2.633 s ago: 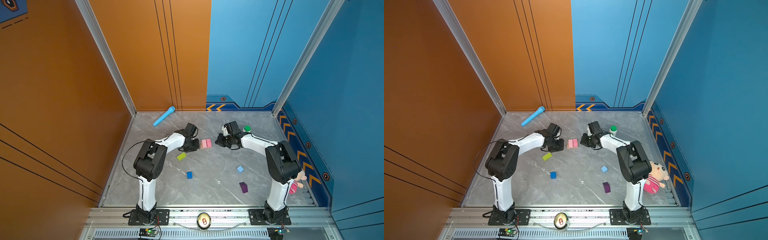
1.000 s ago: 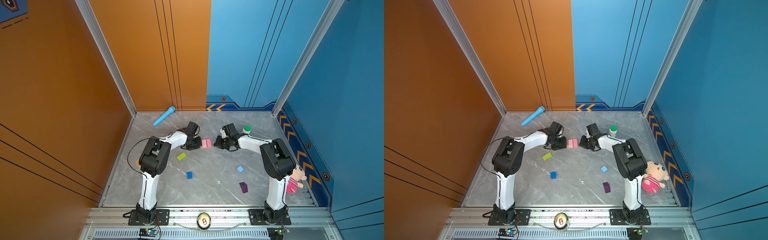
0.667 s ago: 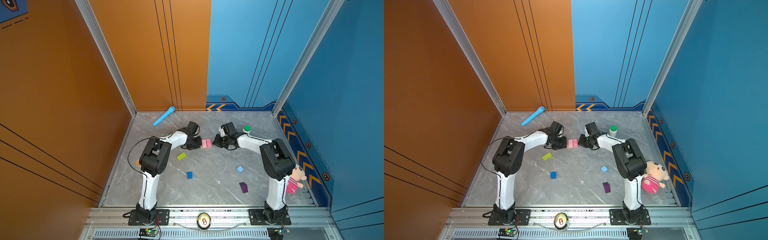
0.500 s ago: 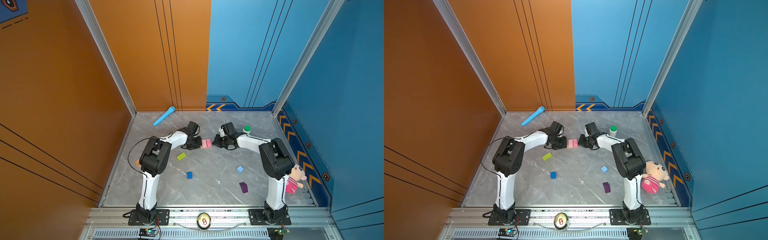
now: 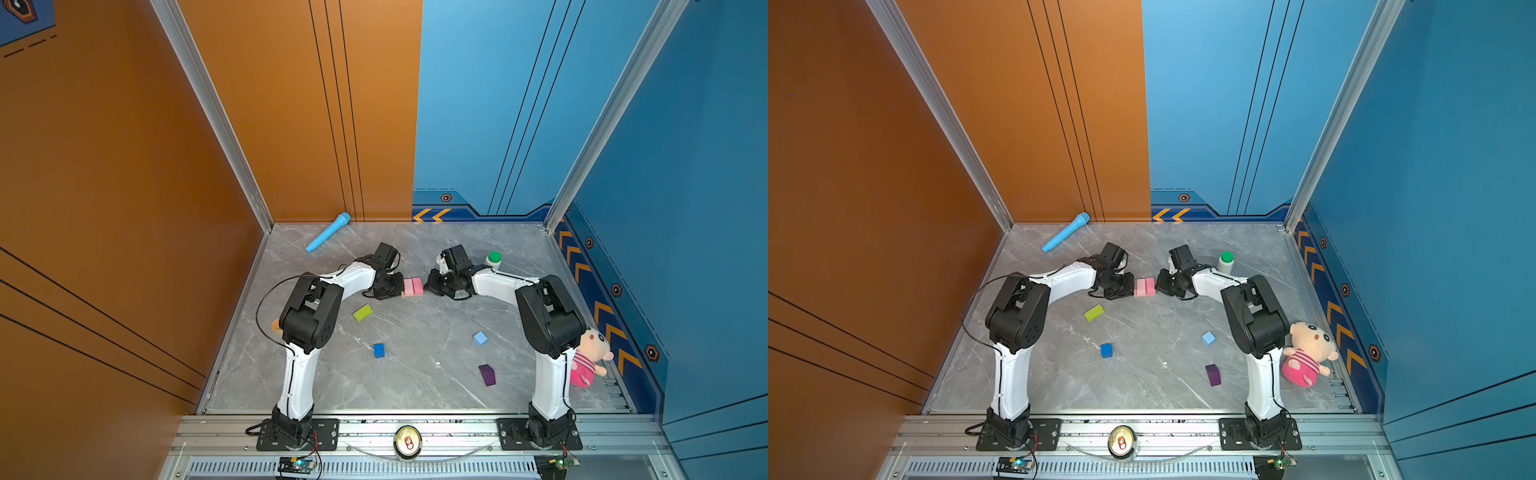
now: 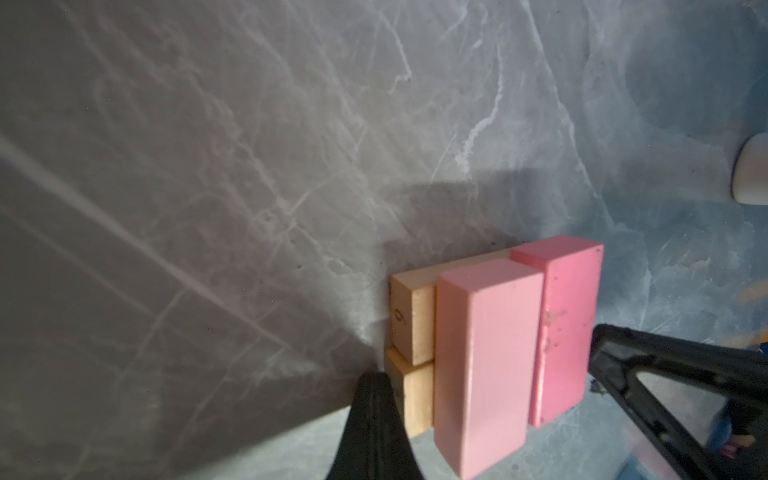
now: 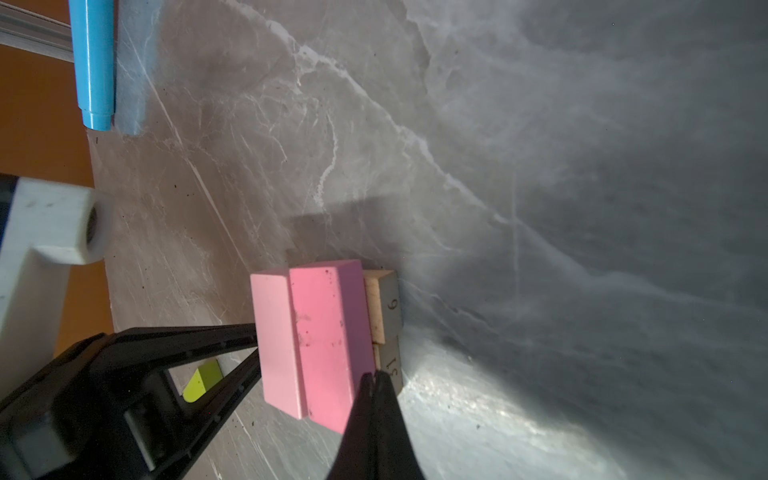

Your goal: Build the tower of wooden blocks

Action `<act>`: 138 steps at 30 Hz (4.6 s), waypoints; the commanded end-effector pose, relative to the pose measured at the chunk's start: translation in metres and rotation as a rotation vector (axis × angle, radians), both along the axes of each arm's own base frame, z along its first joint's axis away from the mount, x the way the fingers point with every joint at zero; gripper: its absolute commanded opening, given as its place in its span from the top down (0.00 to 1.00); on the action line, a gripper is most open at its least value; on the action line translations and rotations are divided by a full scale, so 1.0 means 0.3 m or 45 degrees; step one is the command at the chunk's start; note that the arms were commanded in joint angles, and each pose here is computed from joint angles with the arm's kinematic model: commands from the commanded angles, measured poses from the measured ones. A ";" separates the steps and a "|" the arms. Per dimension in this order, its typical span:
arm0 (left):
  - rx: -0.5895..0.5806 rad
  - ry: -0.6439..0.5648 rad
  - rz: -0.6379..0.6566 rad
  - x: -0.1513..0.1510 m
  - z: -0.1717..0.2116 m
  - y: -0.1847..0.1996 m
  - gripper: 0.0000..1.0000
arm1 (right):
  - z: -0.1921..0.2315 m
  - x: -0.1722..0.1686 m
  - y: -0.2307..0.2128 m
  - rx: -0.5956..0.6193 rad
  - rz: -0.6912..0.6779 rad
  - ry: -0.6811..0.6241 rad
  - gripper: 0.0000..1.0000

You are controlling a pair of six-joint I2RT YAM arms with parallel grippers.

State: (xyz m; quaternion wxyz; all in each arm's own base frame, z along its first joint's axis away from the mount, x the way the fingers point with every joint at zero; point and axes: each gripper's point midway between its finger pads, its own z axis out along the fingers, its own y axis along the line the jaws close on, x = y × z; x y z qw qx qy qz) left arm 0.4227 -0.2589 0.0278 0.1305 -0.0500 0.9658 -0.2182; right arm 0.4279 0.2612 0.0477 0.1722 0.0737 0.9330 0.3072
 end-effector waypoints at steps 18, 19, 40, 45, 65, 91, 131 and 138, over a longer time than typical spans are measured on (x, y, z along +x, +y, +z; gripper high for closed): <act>-0.023 0.006 -0.015 0.008 0.008 -0.031 1.00 | 0.007 0.011 0.036 0.024 0.017 -0.002 1.00; -0.025 0.007 -0.016 0.007 0.008 -0.033 1.00 | 0.008 0.013 0.037 0.024 0.017 -0.005 1.00; -0.034 0.002 -0.016 0.017 0.013 -0.042 1.00 | 0.032 0.049 0.018 0.014 -0.002 -0.027 1.00; -0.025 0.010 -0.014 0.013 0.011 -0.037 1.00 | 0.036 0.051 0.016 0.014 -0.003 -0.030 1.00; 0.028 -0.042 0.046 -0.008 0.078 0.037 1.00 | 0.033 0.097 -0.013 -0.013 -0.022 -0.039 1.00; 0.020 -0.053 0.038 -0.013 0.096 0.024 1.00 | -0.002 0.131 -0.017 -0.021 -0.048 -0.030 1.00; 0.015 -0.046 0.031 -0.012 0.089 0.018 1.00 | 0.058 0.139 -0.003 -0.008 -0.051 -0.086 1.00; 0.015 -0.049 0.032 -0.012 0.093 0.021 1.00 | 0.055 0.134 0.003 -0.009 -0.044 -0.085 1.00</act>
